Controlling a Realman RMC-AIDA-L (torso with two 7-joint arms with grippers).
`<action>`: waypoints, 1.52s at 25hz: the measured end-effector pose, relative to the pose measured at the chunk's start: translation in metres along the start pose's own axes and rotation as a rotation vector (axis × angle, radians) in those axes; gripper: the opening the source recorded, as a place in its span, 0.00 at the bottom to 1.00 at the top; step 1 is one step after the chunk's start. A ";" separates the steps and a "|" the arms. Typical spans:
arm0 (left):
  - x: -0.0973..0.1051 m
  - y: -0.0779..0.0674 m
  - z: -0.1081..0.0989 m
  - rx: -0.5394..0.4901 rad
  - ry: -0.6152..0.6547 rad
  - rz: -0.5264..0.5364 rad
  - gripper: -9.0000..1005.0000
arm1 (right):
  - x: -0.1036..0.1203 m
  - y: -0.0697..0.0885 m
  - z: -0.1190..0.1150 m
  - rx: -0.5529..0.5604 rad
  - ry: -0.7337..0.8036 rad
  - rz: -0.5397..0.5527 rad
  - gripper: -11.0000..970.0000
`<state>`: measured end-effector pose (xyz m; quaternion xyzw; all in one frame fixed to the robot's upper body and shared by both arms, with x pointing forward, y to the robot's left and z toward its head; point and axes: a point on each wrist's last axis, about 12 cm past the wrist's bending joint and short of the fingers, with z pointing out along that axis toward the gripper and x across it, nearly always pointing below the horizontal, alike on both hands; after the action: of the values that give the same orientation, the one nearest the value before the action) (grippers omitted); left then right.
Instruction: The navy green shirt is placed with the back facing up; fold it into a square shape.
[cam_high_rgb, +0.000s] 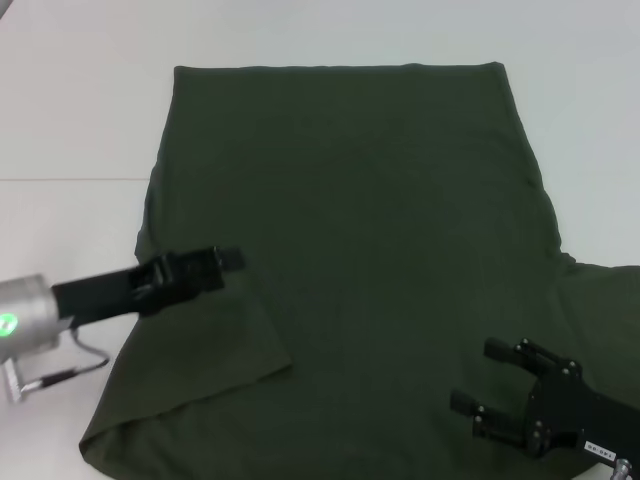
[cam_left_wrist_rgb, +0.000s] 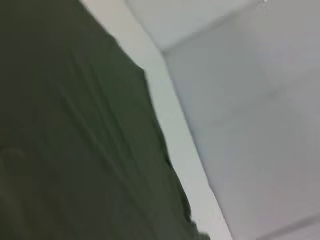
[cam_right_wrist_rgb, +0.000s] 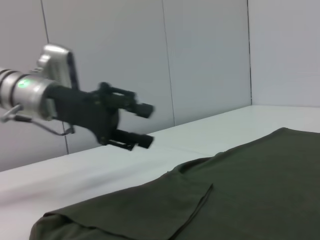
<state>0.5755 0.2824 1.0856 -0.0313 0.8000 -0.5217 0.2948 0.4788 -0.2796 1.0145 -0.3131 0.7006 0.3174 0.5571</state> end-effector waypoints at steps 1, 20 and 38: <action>0.003 0.001 -0.007 0.015 0.013 0.046 0.47 | 0.000 0.000 0.000 0.001 -0.001 0.005 0.91; 0.067 0.022 -0.092 -0.036 0.245 0.742 0.81 | -0.036 -0.032 -0.050 0.057 -0.049 0.355 0.91; 0.057 0.015 -0.100 -0.031 0.127 0.861 0.82 | -0.139 -0.107 -0.106 0.312 0.432 1.062 0.91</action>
<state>0.4821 0.3505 1.0766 0.3331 0.7644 -0.3397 0.4351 0.5277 -0.4165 1.1588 0.1083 0.8972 0.3753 0.2062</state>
